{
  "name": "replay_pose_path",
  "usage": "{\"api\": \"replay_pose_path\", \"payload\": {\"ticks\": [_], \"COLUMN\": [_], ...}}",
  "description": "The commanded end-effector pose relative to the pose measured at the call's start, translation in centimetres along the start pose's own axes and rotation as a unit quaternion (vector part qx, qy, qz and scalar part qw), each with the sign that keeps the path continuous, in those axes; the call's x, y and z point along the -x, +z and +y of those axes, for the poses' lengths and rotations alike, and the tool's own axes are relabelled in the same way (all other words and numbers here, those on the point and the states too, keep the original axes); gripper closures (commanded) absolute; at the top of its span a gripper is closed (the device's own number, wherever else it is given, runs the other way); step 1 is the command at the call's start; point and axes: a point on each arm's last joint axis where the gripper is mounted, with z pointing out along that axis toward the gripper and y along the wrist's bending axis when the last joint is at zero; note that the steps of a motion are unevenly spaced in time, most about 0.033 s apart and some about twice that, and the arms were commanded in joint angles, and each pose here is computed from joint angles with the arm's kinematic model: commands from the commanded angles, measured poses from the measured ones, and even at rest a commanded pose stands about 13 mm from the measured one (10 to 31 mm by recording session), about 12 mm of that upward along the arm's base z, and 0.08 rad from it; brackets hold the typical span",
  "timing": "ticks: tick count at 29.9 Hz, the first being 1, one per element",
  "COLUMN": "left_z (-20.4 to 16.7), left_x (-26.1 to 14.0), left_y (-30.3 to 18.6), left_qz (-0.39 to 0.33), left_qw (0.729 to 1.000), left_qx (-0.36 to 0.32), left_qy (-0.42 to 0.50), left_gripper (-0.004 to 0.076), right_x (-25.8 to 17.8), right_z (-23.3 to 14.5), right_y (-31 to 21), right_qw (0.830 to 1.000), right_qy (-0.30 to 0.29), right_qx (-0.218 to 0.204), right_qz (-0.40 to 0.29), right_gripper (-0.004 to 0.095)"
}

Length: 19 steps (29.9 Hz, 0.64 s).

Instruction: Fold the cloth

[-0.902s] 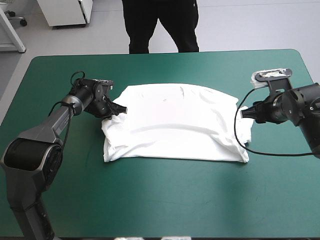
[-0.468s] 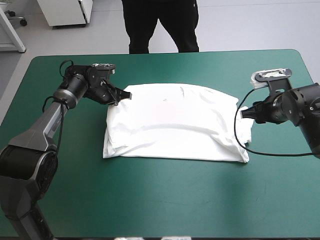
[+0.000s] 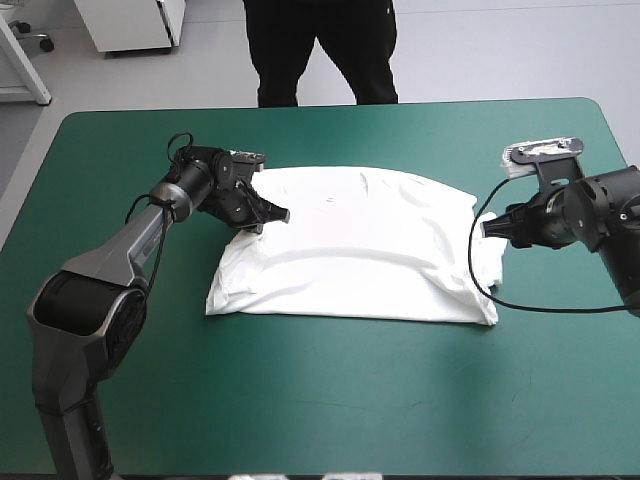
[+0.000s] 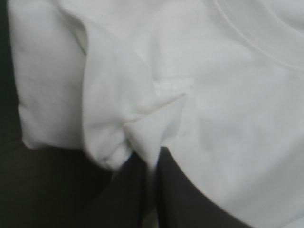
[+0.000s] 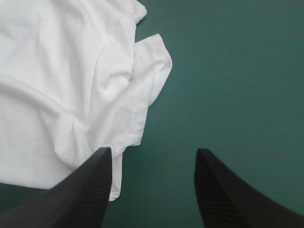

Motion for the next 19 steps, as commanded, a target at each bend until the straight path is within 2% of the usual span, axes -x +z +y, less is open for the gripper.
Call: {"api": "replay_pose_path", "payload": {"ticks": [1,6,8,10,19], "left_z": [-1.1,-1.3,-1.4,-1.5,-2.6], "left_x": [0.4,-0.2,-0.5,-0.9,-5.1], "left_y": [-3.6,-6.0,-8.0,-10.6,-22.6], "left_qz": [-0.035,-0.034,-0.047,-0.072,-0.199], "left_qw": [0.999,0.999,0.998,0.997,0.978], "left_qx": [-0.029,-0.028,-0.019,-0.012,-0.013], "left_qy": [0.022,0.030,0.036,0.041,0.059], "left_gripper": [0.0603,0.0244,0.0146,0.0120,0.0122], "right_x": [1.0,1.3,1.6,1.8,2.6], "right_z": [-0.3,-0.1,0.0,0.2,0.9], "right_y": [-1.5,-0.1,0.9,1.8,7.4], "right_qw": [0.999,0.999,1.000,1.000,1.000], "right_qy": [-0.007,-0.006,-0.004,-0.002,0.015], "right_qx": [-0.008,-0.007,-0.007,-0.003,0.001], "right_qz": [-0.052,-0.035,-0.028,-0.023,0.023], "right_gripper": [0.0414,0.0414,0.0414,0.0413,0.0372]}}
